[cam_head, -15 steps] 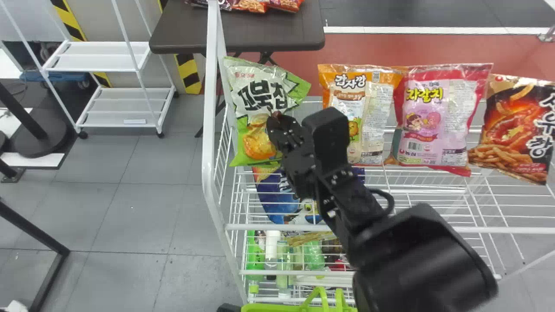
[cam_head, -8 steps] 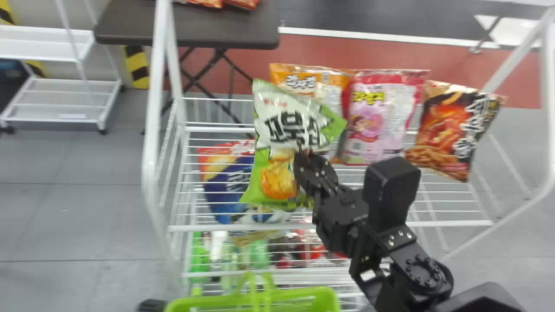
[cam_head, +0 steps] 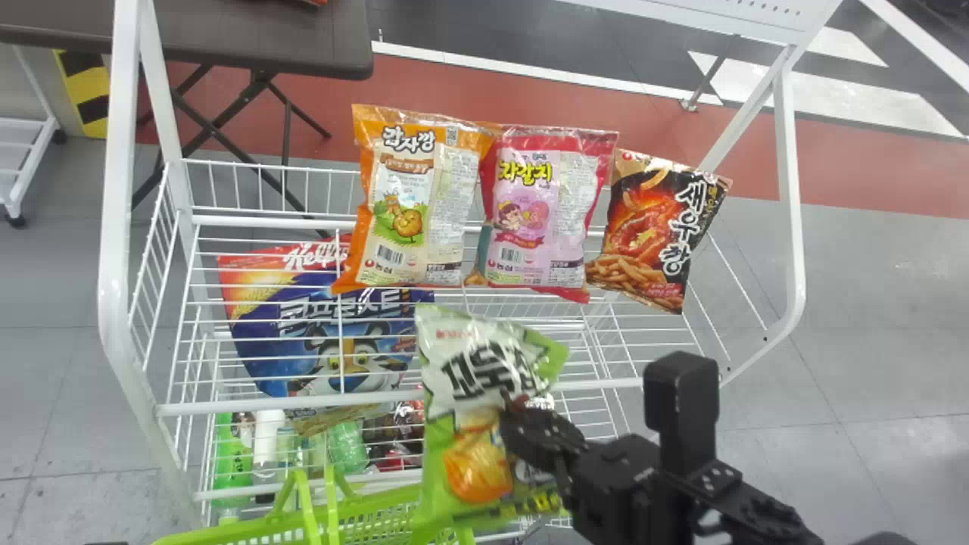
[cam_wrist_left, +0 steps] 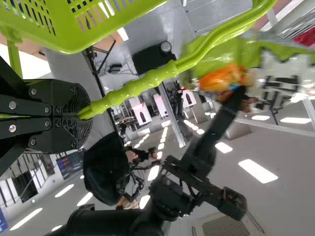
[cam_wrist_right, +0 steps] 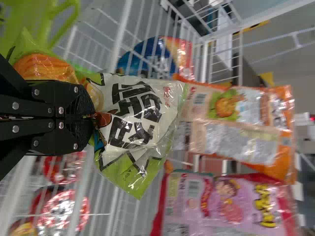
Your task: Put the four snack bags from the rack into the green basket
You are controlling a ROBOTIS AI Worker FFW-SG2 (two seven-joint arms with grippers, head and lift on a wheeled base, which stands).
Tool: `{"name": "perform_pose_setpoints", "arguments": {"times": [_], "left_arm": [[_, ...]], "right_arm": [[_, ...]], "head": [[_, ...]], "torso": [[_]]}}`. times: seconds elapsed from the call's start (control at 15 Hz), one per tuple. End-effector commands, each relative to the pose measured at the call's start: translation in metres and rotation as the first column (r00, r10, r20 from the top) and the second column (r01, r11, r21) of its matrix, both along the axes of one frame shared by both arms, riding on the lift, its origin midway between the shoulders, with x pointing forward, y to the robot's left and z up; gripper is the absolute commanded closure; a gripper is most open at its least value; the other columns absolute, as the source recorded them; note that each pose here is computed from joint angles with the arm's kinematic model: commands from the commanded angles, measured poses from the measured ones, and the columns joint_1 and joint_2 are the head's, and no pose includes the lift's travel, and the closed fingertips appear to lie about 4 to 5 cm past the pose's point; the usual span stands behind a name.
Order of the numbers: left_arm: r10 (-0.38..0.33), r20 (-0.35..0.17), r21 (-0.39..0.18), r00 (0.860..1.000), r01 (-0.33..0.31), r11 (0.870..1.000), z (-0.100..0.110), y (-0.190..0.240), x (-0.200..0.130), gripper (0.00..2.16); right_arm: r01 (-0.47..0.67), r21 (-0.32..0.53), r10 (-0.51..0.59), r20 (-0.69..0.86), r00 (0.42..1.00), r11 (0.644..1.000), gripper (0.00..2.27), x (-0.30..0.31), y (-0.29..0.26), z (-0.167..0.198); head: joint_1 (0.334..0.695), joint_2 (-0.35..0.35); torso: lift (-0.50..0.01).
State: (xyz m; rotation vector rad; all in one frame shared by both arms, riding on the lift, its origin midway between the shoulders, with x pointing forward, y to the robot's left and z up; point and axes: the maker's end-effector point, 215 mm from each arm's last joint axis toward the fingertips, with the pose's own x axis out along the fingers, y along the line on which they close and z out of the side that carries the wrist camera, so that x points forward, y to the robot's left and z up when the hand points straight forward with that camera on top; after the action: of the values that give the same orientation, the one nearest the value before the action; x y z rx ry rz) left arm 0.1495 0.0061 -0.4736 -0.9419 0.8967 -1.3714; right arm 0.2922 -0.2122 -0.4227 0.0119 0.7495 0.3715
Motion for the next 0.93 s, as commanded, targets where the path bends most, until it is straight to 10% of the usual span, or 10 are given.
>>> {"name": "perform_pose_setpoints", "arguments": {"times": [0.0,0.33,0.87], "left_arm": [[0.007,0.001,-0.002,1.0,-0.007,1.0,0.001,0.0,0.002,1.9],[0.003,0.005,-0.006,1.0,-0.003,1.0,0.003,-0.006,0.002,1.9],[-0.034,-0.005,-0.035,0.999,0.034,0.999,0.009,-0.019,-0.016,1.9]], "right_arm": [[0.019,0.031,-0.014,-0.146,0.989,0.999,2.15,-0.039,-0.011,-0.023],[0.053,0.216,0.027,-0.353,0.935,0.975,2.15,-0.096,0.033,-0.057],[-0.045,0.205,0.134,-0.443,0.886,0.978,1.97,-0.116,0.09,-0.106]], "head": [[0.695,-0.35],[0.695,-0.35],[0.695,-0.35]], "torso": [[-0.007],[-0.007],[-0.007]]}}
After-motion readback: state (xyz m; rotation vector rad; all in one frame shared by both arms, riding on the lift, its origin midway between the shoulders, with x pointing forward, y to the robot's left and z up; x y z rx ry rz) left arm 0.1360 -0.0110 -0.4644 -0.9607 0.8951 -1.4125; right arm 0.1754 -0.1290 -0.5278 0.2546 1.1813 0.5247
